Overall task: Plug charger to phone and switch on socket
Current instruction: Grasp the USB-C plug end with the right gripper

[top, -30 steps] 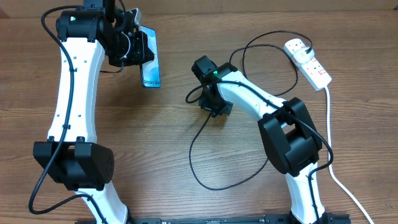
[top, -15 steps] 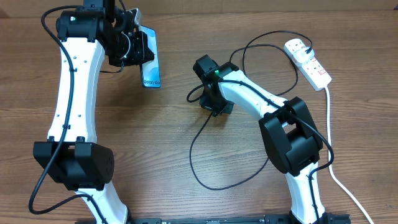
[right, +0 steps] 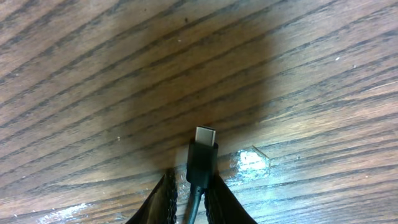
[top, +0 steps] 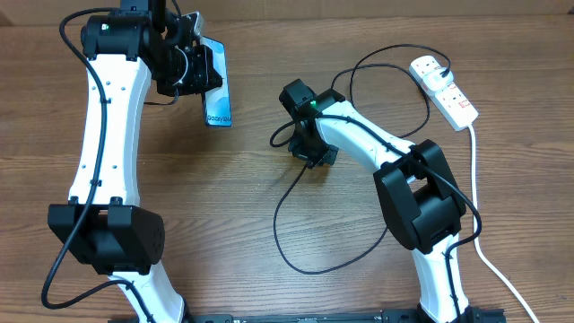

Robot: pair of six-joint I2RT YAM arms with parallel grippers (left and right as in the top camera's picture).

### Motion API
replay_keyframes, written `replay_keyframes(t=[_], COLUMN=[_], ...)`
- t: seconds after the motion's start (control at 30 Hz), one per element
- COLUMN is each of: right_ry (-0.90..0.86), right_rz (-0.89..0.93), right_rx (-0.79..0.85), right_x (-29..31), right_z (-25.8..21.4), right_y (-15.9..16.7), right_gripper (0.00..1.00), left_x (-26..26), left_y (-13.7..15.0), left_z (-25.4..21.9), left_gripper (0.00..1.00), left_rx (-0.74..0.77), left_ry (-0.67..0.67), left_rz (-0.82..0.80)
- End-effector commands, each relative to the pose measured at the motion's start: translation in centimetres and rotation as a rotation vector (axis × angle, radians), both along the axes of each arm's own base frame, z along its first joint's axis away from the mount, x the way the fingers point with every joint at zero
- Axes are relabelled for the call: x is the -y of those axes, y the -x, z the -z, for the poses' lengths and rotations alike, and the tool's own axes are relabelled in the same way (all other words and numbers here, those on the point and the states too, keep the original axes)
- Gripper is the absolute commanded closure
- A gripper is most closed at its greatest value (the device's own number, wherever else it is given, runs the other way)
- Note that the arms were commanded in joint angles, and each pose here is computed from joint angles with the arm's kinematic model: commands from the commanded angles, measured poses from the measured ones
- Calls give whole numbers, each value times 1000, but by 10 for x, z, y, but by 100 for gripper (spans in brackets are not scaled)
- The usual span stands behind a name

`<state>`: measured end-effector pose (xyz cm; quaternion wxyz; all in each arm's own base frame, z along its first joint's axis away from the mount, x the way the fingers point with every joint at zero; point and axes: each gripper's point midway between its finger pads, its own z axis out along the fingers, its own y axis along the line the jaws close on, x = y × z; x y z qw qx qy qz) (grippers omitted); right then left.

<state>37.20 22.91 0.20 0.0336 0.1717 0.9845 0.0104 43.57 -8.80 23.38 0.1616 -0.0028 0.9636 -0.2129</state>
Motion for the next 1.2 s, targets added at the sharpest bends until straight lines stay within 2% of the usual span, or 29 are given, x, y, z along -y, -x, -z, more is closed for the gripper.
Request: replay_keyframes(t=[0.0,0.1,0.17,0.43,0.5,0.53,0.73,0.9,1.17], right_ry=[9,10,12,1,-1,-2,6,7,20], right_rz=[5,5,5,4,-3,-4,-1,0,7], right_rx=[-45,-51,-56,-79,-76,-77,-92,-93,-71], right_x=[2,3,4,2,2,2,4,5,7], right_z=[14,14,14,14,14,14,14,14,14], right_y=[8,9,10,15,14,14,18,18,13], right_gripper=[85,82,74,68,57,55,53,54,76], left_x=[3,3,3,3,3,3,3,3,3], left_y=[0,0,0,0,0,0,0,0,0], left_z=[-4,-4,-4,-4,-4,-4,-4,-4,-4], left_gripper=[96,96,96,96,96,96,96,96,96], left_rx=[10,9,9,10,10,10,10,10,10], left_ry=[6,6,6,6,6,6,6,6,6], left_rz=[-1,-1,-1,-1,-1,-1,-1,-1,-1])
